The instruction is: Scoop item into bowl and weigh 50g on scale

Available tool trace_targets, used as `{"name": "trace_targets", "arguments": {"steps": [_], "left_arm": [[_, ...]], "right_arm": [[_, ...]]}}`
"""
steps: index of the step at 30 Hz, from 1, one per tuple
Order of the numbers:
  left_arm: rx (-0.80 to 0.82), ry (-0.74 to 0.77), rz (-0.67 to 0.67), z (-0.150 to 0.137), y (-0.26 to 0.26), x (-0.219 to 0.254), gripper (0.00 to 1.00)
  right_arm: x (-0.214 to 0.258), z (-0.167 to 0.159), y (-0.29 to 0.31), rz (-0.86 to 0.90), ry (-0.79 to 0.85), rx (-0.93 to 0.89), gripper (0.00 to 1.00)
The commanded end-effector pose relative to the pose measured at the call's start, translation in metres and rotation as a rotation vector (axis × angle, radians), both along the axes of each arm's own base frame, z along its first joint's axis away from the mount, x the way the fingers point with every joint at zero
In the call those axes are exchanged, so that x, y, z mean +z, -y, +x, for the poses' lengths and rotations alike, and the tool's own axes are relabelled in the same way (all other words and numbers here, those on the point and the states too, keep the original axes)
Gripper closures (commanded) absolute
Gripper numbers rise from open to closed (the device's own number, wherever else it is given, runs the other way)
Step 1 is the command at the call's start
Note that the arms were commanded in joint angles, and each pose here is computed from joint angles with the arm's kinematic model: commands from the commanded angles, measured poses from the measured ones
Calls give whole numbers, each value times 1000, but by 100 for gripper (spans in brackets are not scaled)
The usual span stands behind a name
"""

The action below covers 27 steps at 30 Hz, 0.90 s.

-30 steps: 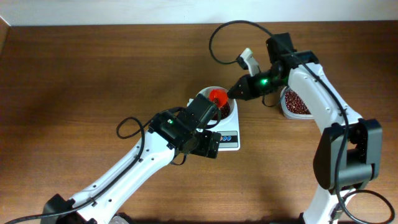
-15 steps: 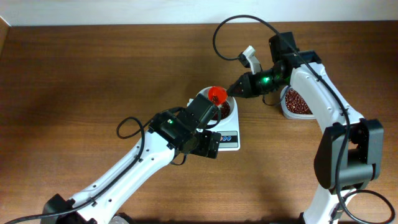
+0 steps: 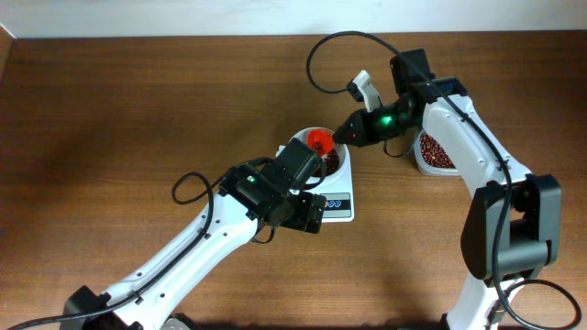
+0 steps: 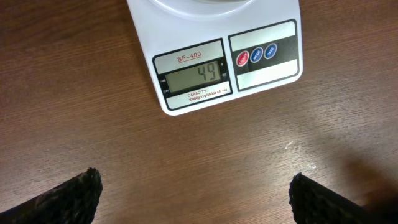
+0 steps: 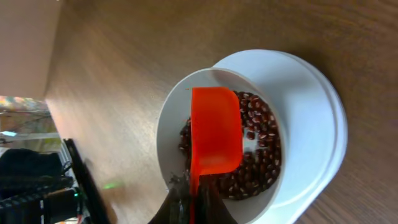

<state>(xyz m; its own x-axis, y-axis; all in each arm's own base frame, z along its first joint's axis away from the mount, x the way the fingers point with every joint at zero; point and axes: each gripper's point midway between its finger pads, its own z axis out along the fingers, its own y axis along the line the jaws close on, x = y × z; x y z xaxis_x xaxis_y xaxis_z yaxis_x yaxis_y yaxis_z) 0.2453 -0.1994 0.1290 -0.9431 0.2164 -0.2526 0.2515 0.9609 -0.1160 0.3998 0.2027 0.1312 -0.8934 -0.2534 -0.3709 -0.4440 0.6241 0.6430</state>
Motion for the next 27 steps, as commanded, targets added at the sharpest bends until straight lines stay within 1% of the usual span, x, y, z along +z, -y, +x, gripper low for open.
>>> {"name": "trace_targets", "arguments": {"steps": [1,18,23,25,27], "left_arm": [[9,-3,-7,-2,0,0,1],[9,-4,-7,-2,0,0,1],[9,-4,-7,-2,0,0,1],[9,-4,-7,-2,0,0,1],[9,-3,-7,-2,0,0,1]], "right_arm": [[-8,1,0,-19,2,1,96],[-4,15,-3,-5,72,0,96],[-1,11,-5,23,25,-20,96],[13,6,-13,111,-14,-10,96],[28,-2,-12,115,-44,11,96]]}}
